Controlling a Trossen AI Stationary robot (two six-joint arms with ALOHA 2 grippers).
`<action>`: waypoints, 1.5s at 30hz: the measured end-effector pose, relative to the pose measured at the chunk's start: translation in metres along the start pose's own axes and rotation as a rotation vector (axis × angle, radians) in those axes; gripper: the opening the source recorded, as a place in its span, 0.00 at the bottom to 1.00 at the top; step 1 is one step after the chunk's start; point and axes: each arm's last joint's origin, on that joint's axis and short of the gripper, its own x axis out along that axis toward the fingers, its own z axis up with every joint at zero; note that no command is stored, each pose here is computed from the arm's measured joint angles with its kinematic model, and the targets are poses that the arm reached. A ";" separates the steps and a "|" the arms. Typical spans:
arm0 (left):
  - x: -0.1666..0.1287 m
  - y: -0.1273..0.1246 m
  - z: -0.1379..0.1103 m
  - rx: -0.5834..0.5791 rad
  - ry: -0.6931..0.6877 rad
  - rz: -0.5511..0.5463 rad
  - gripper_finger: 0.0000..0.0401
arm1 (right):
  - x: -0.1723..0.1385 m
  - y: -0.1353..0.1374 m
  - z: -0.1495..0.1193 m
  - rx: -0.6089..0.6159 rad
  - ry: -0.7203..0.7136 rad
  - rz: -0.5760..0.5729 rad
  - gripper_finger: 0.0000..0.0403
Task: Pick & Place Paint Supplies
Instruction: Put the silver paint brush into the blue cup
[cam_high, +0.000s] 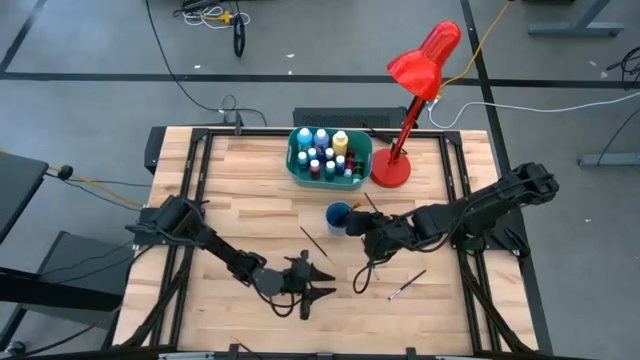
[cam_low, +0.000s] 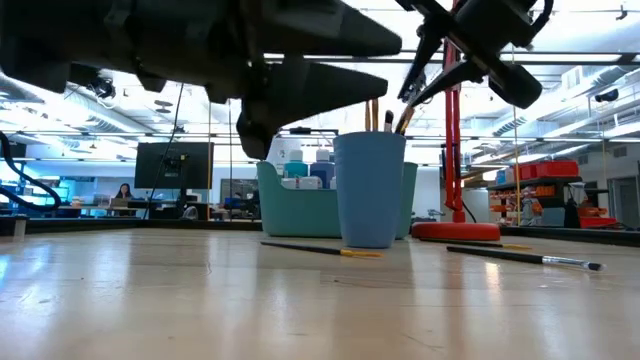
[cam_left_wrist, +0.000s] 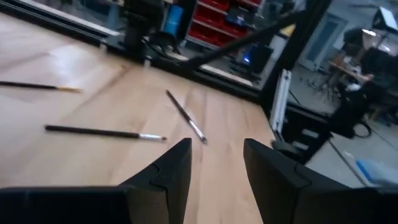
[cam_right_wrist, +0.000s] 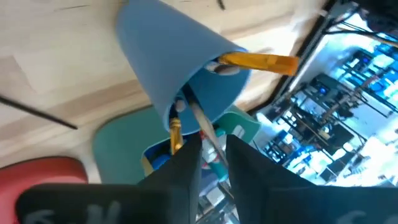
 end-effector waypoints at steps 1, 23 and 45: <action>0.000 0.000 0.001 -0.003 -0.010 0.001 0.39 | 0.000 -0.001 0.000 0.009 0.008 -0.009 0.20; 0.000 -0.003 0.003 -0.009 -0.006 -0.069 0.39 | -0.027 0.002 0.020 0.589 0.233 -0.206 0.24; 0.000 -0.003 0.002 -0.009 -0.006 -0.069 0.39 | -0.085 0.043 0.024 1.426 -0.044 0.169 0.23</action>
